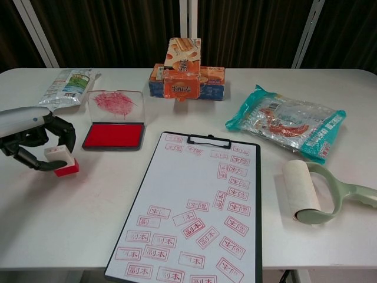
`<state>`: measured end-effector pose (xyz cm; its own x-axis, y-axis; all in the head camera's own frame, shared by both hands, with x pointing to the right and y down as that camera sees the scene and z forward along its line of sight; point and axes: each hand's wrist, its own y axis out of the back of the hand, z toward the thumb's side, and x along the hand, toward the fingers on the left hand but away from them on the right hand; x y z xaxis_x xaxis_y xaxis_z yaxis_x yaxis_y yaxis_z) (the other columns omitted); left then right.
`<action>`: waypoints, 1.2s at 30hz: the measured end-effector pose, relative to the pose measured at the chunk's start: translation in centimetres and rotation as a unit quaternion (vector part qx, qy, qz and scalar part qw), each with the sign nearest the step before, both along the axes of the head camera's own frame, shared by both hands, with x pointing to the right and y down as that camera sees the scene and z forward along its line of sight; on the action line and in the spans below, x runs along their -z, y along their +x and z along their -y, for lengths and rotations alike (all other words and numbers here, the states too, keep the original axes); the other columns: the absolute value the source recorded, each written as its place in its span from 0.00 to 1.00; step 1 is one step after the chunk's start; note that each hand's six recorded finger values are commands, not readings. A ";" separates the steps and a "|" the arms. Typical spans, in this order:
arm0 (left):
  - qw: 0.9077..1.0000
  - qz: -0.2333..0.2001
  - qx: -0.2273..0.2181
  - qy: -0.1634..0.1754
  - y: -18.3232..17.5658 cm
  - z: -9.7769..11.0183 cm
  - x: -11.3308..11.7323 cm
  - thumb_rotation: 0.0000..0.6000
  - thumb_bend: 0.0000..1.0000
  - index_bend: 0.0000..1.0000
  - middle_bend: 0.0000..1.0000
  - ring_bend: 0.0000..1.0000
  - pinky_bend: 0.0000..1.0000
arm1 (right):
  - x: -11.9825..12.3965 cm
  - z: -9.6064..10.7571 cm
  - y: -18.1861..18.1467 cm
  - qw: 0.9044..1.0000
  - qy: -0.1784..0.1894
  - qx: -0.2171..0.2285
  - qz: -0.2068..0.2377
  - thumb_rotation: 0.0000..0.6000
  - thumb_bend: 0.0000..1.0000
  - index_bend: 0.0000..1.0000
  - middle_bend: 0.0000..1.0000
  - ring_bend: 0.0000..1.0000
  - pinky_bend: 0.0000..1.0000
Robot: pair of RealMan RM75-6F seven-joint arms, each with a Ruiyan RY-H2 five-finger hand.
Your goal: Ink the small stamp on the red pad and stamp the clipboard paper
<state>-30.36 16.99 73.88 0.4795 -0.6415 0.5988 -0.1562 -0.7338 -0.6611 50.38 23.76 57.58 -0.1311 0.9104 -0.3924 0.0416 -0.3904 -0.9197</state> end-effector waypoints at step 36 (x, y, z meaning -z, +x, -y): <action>1.000 0.003 -0.009 0.007 -0.6 -0.6 -1.2 1.00 0.29 0.60 0.66 1.00 1.00 | -0.4 -0.1 0.1 1.000 -0.003 -0.002 -0.001 1.00 0.26 0.00 0.00 0.00 0.00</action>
